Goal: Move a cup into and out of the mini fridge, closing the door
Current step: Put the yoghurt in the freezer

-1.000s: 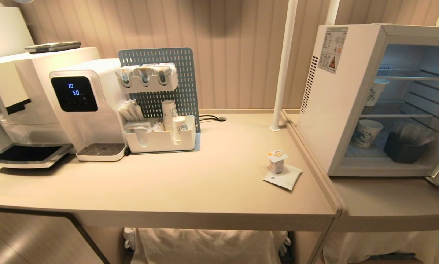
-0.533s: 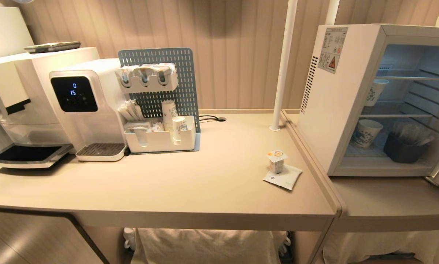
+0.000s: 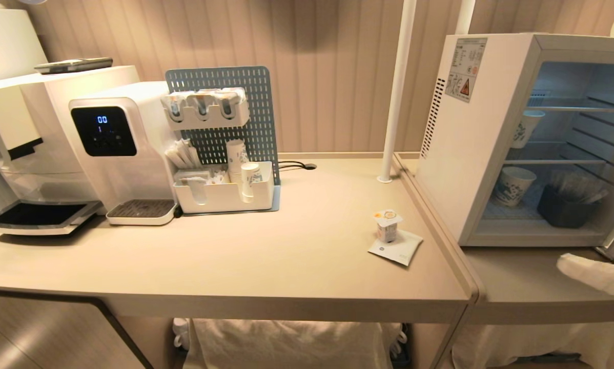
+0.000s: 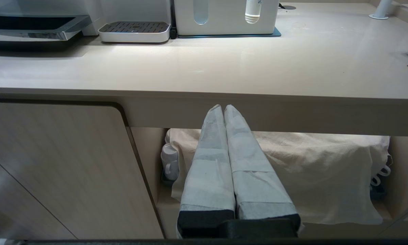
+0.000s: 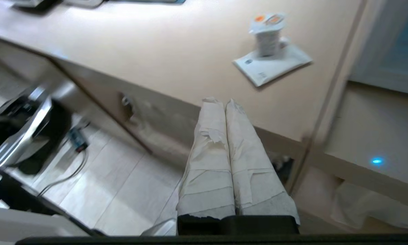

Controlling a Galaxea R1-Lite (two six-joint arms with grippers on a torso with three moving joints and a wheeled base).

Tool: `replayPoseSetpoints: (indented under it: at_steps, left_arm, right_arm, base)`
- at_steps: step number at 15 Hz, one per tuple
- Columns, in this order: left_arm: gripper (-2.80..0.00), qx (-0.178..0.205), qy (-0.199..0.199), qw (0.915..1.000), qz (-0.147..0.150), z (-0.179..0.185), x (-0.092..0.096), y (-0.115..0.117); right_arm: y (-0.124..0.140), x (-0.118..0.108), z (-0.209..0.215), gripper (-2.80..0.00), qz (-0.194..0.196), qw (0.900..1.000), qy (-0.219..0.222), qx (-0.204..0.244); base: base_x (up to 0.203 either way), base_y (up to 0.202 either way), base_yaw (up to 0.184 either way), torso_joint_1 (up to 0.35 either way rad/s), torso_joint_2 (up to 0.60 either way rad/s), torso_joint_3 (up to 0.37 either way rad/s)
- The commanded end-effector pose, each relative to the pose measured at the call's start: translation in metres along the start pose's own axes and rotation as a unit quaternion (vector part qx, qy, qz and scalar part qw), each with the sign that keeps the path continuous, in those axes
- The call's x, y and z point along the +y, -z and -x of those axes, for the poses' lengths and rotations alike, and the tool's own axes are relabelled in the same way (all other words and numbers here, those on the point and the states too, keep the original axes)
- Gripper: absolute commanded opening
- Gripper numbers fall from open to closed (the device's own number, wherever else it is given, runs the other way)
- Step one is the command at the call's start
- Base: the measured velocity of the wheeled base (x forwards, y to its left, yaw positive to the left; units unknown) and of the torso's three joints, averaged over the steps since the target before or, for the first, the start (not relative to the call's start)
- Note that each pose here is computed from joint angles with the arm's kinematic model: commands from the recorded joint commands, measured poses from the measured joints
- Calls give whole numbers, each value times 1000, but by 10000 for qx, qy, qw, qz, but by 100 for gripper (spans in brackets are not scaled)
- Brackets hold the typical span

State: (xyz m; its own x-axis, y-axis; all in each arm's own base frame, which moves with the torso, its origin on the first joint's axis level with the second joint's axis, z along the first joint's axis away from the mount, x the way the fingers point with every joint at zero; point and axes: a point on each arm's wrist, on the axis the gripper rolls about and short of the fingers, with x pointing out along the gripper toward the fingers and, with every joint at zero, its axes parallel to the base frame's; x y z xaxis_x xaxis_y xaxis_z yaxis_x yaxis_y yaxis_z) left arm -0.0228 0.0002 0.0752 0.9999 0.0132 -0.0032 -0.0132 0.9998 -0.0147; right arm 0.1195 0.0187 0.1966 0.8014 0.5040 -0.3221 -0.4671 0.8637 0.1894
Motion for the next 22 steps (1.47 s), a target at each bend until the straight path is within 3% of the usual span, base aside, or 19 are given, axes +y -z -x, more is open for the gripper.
replayPoseSetpoints:
  at_steps: [1, 6, 7, 9, 13, 18, 22]
  left_arm:
    - [-280, 15, -3, 10000, 11, 0, 0, 0]
    - [-280, 15, -3, 10000, 34, 0, 0, 0]
    - [-280, 15, -3, 10000, 34, 0, 0, 0]
    - [-280, 15, -3, 10000, 34, 0, 0, 0]
    - [-280, 15, -3, 10000, 34, 0, 0, 0]
    - [-280, 15, -3, 10000, 34, 0, 0, 0]
    - [-280, 15, -3, 10000, 27, 0, 0, 0]
  right_arm:
    - [13, -26, -74, -280, -405, 9935, -325, 1017]
    - [43, -53, -186, -280, -429, 9866, -431, 1515]
    - [41, -57, -207, 0, -425, 9885, -351, 1408]
    - [28, -64, -240, 0, -468, 9933, -198, 1041]
    - [28, -77, -273, 0, -334, 9955, 687, 553]
    - [50, -79, -279, 0, -254, 9939, 966, 467]
    - [59, -66, -273, 0, -160, 9955, 870, 350]
  base:
    - [0, 0, 0, 0, 0, 0]
    - [0, 0, 0, 0, 0, 0]
    - [0, 0, 0, 0, 0, 0]
    - [0, 0, 0, 0, 0, 0]
    - [0, 0, 0, 0, 0, 0]
    - [0, 0, 0, 0, 0, 0]
    - [0, 0, 0, 0, 0, 0]
